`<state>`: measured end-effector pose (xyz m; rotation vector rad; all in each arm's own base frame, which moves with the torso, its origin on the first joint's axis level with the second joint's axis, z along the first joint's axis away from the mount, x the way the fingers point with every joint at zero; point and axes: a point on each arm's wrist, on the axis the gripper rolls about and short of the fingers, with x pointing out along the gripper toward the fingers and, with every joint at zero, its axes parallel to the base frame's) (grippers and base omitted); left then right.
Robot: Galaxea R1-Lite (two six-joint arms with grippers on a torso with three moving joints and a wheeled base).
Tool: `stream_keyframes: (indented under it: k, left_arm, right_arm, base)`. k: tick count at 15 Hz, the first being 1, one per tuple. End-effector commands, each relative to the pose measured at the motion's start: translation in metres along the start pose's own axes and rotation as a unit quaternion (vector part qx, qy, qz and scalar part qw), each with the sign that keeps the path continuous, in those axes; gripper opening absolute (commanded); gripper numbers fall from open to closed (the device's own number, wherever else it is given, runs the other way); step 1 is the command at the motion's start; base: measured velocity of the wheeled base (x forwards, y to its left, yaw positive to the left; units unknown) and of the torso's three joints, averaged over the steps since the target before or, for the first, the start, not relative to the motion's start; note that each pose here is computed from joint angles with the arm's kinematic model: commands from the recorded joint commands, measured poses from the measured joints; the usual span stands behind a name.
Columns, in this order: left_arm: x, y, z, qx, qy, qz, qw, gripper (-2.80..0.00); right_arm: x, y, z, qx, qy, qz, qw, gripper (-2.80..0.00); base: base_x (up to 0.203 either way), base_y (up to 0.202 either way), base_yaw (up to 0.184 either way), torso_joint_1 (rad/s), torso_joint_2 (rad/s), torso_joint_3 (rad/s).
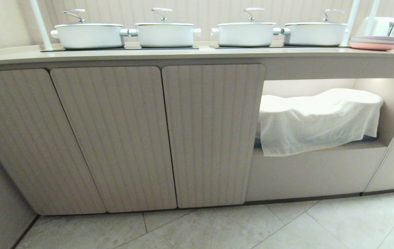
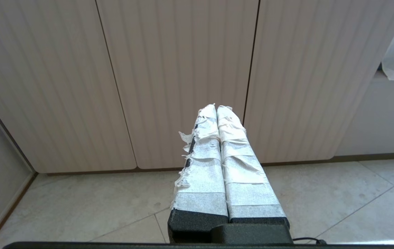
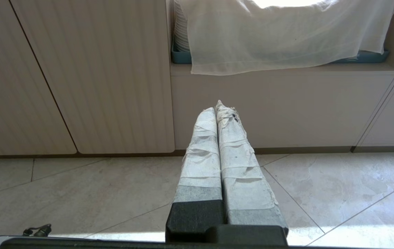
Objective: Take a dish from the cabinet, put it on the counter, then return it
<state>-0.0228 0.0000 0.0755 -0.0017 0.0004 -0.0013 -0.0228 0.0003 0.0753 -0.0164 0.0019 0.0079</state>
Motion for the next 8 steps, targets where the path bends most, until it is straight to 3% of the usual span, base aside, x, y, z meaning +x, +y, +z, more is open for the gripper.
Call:
stream_keyframes:
  k: [1,8]
  left_arm:
    - [0.0,0.0,0.0,0.0,0.0,0.0,1.0,-2.8]
    - [0.0,0.0,0.0,0.0,0.0,0.0,1.0,-2.8]
  right_arm:
    - [0.0001,0.0,0.0001,0.0,0.001,0.001,1.0,-2.8]
    - [0.0001,0.0,0.0001,0.0,0.001,0.001,1.0,-2.8]
  base:
    - [0.0,0.0,0.0,0.0,0.0,0.0]
    - [0.0,0.0,0.0,0.0,0.0,0.0]
